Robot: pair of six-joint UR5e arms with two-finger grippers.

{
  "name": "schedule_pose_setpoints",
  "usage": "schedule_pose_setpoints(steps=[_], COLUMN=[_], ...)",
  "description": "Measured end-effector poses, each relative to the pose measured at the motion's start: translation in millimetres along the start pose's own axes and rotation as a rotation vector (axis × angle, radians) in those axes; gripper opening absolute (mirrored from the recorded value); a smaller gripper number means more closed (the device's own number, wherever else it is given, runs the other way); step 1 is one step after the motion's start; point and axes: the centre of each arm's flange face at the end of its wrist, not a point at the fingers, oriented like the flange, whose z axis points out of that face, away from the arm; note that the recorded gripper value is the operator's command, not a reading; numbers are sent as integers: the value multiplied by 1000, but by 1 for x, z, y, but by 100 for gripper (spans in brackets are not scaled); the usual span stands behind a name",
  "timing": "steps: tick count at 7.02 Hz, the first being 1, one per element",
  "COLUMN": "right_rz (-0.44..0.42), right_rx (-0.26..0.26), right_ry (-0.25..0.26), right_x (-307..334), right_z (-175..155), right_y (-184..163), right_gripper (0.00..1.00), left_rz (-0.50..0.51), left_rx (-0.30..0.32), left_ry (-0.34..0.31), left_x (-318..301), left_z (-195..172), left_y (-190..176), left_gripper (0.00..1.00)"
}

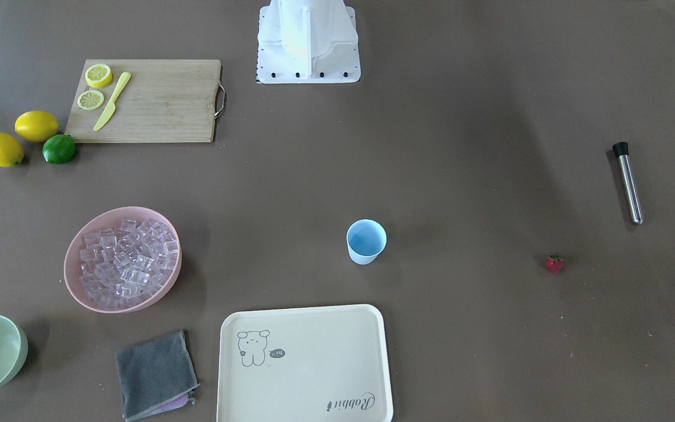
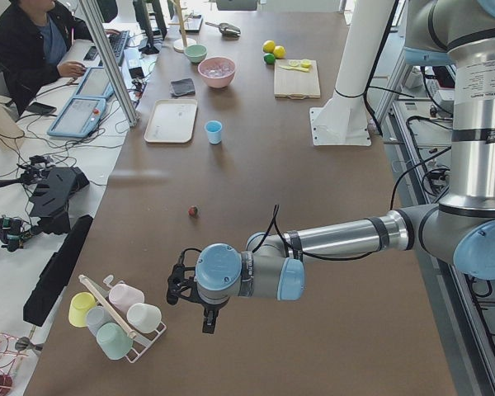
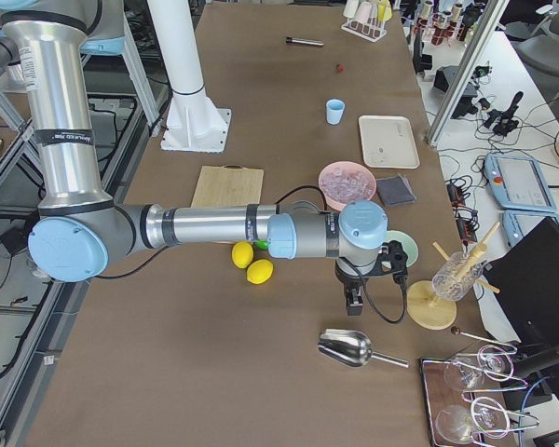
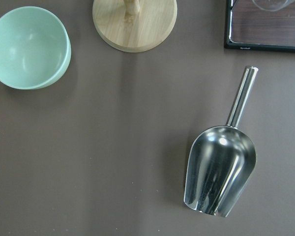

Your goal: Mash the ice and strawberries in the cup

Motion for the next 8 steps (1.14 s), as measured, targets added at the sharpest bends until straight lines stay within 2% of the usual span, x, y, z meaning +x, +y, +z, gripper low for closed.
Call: schedule_pose_setpoints(steps=[1,2,3,4,6,8], right_rz=[-15,-53,-100,-133,-253,-344], right_rx=[18,14,-4,-7,33,56], right_ry=[-9,-18,-24,-9,83,78], right_x=[-47,-109,-173,-237,-352,-430], right_z=[-7,0,19,45,108,133], right_y=[-4,-10,-15,-18,-7,-6], right_gripper=[100,100,100,100,100,95], left_rz=[-3,-6,-7,-7,-5,-2], left_rx=[-2,-1,1,3,8,13], left_ry=[-2,-3,-3,-3,-3,-3], left_x=[-1,-2,-3,-3,-1,1], left_z=[1,0,-1,-2,-4,-6], left_y=[2,3,3,3,0,-2], left_gripper=[99,99,99,99,99,99])
